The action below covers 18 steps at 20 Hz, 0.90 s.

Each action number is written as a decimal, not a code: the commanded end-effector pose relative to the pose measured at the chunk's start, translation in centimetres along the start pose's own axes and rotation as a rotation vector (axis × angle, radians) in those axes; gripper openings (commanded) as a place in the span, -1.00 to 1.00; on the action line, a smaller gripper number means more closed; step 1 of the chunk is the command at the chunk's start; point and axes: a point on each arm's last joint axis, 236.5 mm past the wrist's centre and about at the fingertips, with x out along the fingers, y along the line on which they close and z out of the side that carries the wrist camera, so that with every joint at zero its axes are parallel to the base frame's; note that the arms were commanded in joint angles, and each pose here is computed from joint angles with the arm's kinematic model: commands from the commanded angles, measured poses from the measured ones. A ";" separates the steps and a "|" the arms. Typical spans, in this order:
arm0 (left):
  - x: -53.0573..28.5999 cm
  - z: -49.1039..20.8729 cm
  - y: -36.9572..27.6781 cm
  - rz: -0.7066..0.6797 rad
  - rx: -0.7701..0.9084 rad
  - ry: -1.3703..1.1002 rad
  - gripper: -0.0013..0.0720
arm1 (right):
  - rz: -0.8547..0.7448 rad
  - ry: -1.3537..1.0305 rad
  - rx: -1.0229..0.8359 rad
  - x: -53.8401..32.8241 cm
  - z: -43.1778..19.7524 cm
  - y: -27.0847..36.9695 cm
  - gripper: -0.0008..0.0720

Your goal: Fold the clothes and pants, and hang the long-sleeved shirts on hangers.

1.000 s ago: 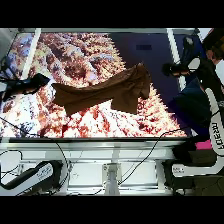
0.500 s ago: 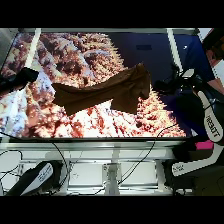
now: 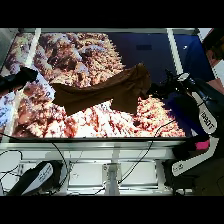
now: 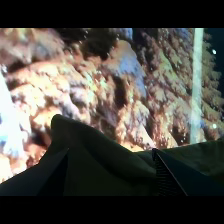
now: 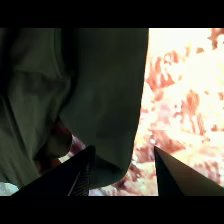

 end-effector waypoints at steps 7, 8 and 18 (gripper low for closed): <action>0.0 -0.2 -0.1 -0.003 0.001 0.010 0.69 | 0.122 -0.044 0.027 1.5 1.3 1.9 -0.56; -0.1 -0.7 -0.2 -0.009 -0.008 0.032 0.69 | 0.121 -0.047 0.027 1.5 1.4 1.8 -0.77; -0.7 -20.3 0.3 -0.033 -0.349 0.470 0.43 | 0.110 -0.083 0.030 1.5 2.2 1.6 -0.94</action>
